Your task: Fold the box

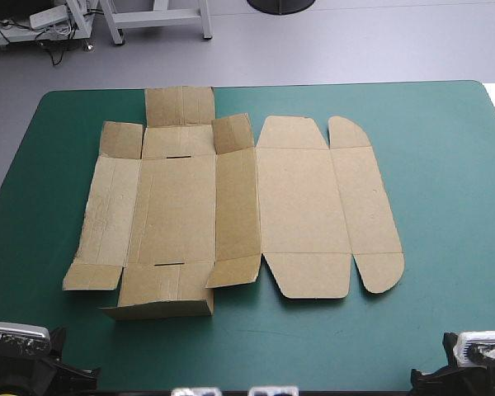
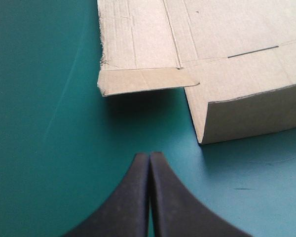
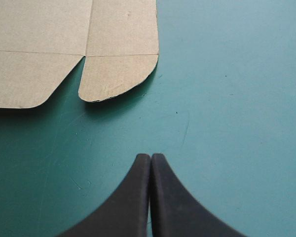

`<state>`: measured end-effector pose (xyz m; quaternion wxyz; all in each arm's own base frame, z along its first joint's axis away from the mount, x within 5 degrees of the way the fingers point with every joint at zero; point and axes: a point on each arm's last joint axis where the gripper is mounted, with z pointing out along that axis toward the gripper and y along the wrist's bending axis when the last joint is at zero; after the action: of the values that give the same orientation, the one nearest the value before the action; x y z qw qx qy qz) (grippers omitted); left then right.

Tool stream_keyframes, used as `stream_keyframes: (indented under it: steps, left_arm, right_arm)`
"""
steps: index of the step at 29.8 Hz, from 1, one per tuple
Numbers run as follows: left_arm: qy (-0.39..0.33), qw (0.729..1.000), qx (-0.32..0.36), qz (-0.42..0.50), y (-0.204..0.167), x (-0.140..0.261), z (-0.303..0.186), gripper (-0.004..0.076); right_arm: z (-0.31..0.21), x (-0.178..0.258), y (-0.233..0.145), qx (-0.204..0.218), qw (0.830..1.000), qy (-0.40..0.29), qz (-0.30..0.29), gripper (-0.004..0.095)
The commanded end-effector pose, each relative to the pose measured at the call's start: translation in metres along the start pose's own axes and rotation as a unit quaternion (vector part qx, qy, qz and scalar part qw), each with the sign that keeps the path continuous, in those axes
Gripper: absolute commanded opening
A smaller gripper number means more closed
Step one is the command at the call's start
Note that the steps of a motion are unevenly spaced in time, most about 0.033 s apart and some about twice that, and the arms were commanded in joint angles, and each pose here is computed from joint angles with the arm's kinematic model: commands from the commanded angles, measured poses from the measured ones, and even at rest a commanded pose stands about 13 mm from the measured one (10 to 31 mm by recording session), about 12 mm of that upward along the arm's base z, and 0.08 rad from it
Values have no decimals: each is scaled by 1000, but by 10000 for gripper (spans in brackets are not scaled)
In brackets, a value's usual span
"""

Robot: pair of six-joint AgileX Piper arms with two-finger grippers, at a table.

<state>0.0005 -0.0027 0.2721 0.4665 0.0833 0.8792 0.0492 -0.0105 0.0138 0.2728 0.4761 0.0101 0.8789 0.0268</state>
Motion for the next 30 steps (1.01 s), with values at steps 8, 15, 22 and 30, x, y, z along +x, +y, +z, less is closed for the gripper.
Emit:
stream_keyframes:
  steps: [8, 15, 22, 30]
  left_arm:
    - [-39, 999, -6, 0, 2, -11, -4, -10]
    - [-45, 999, -1, -3, 2, -12, -4, -10]
    - [-129, 992, 16, 4, 0, -35, -20, -10]
    - [-158, 987, -5, 23, 16, -99, -21, -10]
  right_arm:
    - [-3, -11, 0, 2, 999, -35, -4, -18]
    - [-3, -11, 0, 2, 999, -35, -4, -18]
    - [-4, -14, 0, 4, 999, -50, -4, -17]
    - [-4, -17, 0, 5, 998, -63, -4, -17]
